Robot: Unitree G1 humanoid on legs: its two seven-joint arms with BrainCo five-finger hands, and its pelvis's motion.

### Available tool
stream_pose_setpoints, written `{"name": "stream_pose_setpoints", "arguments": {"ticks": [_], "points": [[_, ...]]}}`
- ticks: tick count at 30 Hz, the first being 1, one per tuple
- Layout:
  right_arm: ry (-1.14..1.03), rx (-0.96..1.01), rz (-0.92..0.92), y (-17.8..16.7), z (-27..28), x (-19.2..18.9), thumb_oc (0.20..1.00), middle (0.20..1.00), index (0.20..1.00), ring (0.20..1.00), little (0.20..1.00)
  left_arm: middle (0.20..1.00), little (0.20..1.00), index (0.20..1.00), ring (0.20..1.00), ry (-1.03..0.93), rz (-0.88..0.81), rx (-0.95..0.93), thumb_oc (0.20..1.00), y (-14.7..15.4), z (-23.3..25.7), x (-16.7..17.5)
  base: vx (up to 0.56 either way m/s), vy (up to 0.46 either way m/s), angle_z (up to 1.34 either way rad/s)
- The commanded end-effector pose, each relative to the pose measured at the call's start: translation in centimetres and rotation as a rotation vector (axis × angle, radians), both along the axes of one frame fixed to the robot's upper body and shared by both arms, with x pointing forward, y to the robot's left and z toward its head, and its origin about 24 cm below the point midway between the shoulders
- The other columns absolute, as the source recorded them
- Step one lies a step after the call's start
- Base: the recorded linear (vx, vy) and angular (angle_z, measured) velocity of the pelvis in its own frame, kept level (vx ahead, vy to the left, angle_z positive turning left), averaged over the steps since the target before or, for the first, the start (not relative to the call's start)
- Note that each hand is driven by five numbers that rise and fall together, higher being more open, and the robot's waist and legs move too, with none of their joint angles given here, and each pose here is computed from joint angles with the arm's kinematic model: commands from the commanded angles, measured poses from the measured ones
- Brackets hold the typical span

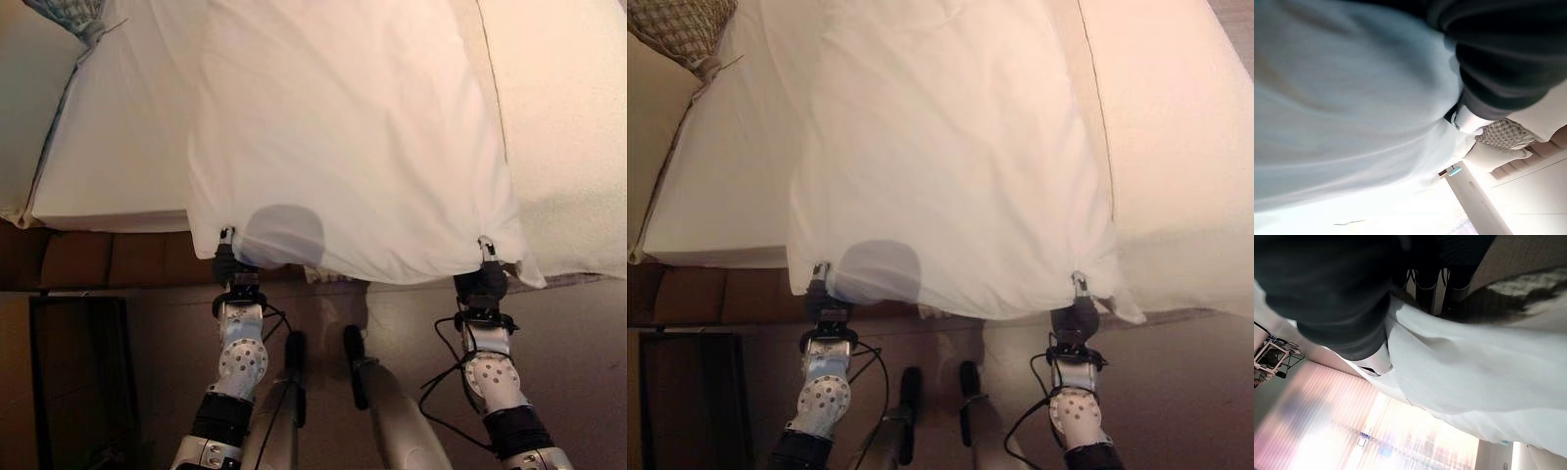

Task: Make the bed

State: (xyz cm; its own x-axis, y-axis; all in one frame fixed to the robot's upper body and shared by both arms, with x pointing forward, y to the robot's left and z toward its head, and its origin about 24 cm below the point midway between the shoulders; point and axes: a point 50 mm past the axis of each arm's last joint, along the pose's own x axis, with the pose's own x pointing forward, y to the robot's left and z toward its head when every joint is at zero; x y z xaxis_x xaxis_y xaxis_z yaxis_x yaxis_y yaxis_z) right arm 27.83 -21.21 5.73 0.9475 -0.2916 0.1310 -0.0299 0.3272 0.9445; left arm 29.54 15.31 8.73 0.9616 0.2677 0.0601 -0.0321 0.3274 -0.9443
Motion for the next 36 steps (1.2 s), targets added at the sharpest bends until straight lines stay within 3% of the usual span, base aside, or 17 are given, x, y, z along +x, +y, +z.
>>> {"name": "stream_pose_setpoints", "arguments": {"ticks": [1, 12, 19, 24, 30, 36], "points": [[-0.025, -0.010, -0.066, -1.2, -0.2, -1.2, 0.200, 0.200, 0.200, 0.200, 0.200, 0.200, 0.200, 0.200, 0.200, -0.109, 0.075, 0.029, 0.200, 1.3, 1.2, -1.7, 0.07, 0.365, 0.19], [-0.005, -0.005, -0.028, 0.3, -0.5, -0.6, 0.200, 0.200, 0.200, 0.200, 0.200, 0.200, 0.200, 0.200, 0.200, -0.004, 0.038, 0.088, 0.200, 1.5, -1.2, -1.6, 0.05, 0.544, 0.04], [0.180, -0.001, -0.082, -1.0, -4.4, -1.7, 0.200, 0.200, 0.200, 0.200, 0.200, 0.200, 0.200, 0.200, 0.200, 0.168, 0.113, 0.040, 0.200, 2.1, -4.3, -2.3, -0.06, 0.139, -0.32], [0.206, -0.047, -0.076, -1.4, -3.7, 0.1, 0.200, 0.200, 0.200, 0.200, 0.200, 0.200, 0.200, 0.200, 0.200, 0.211, 0.193, 0.028, 0.200, 3.6, -4.3, -2.0, -0.10, -0.141, -0.01], [0.091, -0.194, -0.084, -1.7, 1.1, 2.1, 0.200, 0.200, 0.200, 0.200, 0.200, 0.200, 0.200, 0.200, 0.200, 0.056, 0.166, 0.150, 0.200, 3.9, 0.3, 0.5, -0.06, -0.029, 0.15], [-0.136, -0.317, -0.032, -0.8, 6.1, 1.8, 0.200, 0.200, 0.200, 0.200, 0.200, 0.200, 0.200, 0.200, 0.200, -0.150, 0.180, 0.362, 0.200, 5.9, 5.0, 0.3, -0.06, 0.007, 0.00]]}}
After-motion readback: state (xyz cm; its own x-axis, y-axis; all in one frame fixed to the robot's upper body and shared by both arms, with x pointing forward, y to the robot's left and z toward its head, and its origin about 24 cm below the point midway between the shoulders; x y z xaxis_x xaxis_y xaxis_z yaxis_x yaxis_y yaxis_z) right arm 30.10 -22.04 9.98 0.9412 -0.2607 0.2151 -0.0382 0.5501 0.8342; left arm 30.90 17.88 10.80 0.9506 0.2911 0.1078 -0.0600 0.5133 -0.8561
